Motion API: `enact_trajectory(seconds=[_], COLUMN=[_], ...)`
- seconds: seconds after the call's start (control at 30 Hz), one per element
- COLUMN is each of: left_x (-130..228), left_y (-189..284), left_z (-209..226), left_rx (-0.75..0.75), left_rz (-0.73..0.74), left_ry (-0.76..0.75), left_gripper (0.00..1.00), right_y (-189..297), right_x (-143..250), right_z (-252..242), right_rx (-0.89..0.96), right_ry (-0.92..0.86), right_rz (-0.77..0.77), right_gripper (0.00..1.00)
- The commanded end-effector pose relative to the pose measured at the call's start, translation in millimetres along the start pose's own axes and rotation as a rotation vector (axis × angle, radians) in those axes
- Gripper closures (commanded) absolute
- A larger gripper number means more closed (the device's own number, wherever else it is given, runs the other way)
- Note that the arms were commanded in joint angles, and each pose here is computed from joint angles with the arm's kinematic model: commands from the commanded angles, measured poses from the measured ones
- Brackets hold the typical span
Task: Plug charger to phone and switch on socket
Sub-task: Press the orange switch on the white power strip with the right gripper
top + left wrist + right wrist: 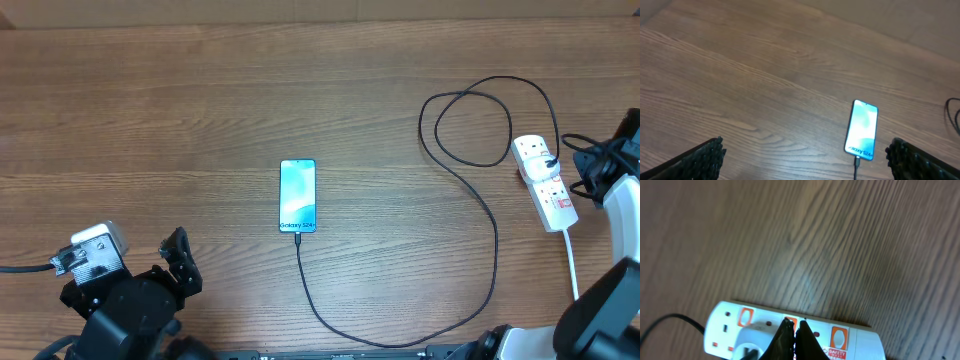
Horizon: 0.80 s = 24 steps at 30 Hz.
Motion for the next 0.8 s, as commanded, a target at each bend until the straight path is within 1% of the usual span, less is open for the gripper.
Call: enact_trajectory(seconds=[0.0, 0.17, 0.43, 0.77], left_x=[0, 1, 6, 6], left_y=[0, 0, 0, 0], left_z=[4, 3, 9, 9], left_rx=[-0.023, -0.017, -0.041, -0.043], left_rz=[-0.006, -0.001, 0.021, 0.022], left_ry=[0.011, 0.012, -0.014, -0.016], left_gripper=[0.01, 0.01, 0.0, 0.0], right_y=[-8, -22, -45, -45], right_x=[0, 6, 29, 35], right_z=[16, 28, 28, 30], right_rx=[-0.082, -0.111, -0.074, -0.065], right_ry=[0.074, 0.129, 0.162, 0.181], right_rz=[0.065, 0.122, 0.19, 0.2], right_gripper=[0.96, 0.96, 0.96, 0.96])
Point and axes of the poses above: each gripper's point midway between its finger pads, its own y axis back along the fingers, its own z axis along the line the jaws close on, x = y × z, the point moved 3 cm from there along y, back along the fingers, and after that the axes turned 3 degrees about -y, right-handed, at the moved point
